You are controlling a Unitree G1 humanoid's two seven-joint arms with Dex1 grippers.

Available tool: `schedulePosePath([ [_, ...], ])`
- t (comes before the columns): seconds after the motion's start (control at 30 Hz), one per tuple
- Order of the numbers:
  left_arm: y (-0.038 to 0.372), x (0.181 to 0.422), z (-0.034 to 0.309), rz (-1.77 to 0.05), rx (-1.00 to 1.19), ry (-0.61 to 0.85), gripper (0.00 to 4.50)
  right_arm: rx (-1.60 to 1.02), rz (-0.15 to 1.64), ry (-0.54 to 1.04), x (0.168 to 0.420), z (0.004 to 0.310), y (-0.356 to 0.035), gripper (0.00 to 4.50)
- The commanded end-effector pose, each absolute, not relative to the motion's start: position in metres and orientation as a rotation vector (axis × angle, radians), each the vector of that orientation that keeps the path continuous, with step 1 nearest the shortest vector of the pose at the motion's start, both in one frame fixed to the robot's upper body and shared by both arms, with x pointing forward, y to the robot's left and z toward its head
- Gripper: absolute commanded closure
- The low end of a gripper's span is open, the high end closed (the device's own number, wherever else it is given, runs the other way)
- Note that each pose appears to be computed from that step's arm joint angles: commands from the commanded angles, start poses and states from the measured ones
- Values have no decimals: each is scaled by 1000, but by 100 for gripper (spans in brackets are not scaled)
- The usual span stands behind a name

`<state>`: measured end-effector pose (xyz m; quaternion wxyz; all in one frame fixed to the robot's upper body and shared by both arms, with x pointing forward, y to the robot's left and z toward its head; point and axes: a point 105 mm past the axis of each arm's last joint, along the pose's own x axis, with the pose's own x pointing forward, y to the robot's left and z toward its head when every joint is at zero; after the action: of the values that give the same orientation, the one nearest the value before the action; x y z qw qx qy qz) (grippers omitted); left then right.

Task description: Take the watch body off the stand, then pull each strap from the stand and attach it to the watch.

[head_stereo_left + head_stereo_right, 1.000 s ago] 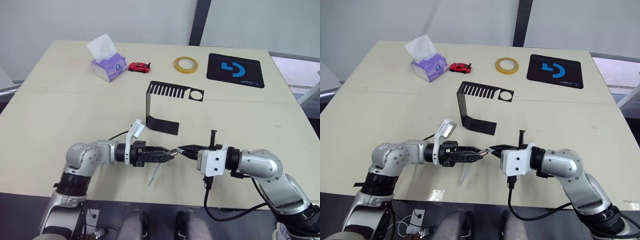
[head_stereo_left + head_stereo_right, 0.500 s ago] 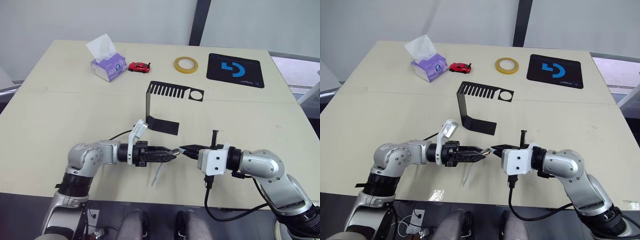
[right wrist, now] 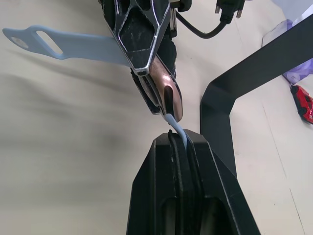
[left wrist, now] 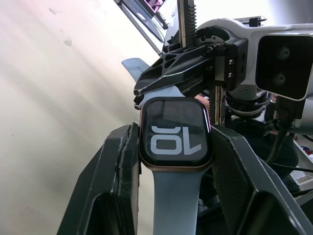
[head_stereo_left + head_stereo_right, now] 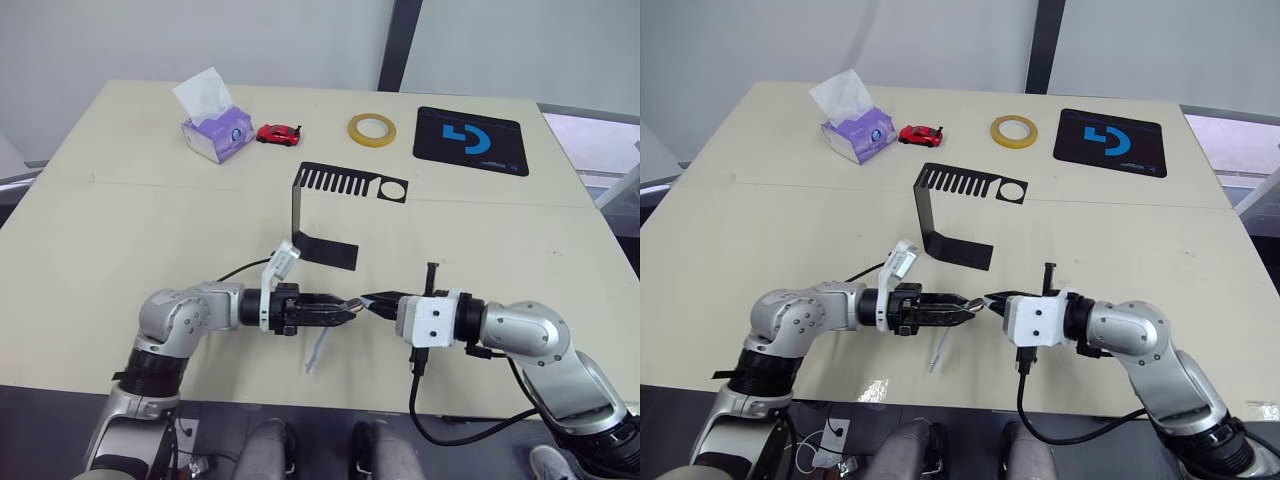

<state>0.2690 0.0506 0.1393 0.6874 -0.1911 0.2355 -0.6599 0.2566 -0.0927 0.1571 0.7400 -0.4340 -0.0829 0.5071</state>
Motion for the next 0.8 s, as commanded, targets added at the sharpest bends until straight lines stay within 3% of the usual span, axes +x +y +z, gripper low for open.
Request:
schedulePosePath([
  [0.03,40,264,147,-1521,-395,484,281,-935,1183,-308,237,175,-72,450],
  [0.8,35,259,147,-1535,-394,478,281,-934,1191,-284,237,172,-68,450],
])
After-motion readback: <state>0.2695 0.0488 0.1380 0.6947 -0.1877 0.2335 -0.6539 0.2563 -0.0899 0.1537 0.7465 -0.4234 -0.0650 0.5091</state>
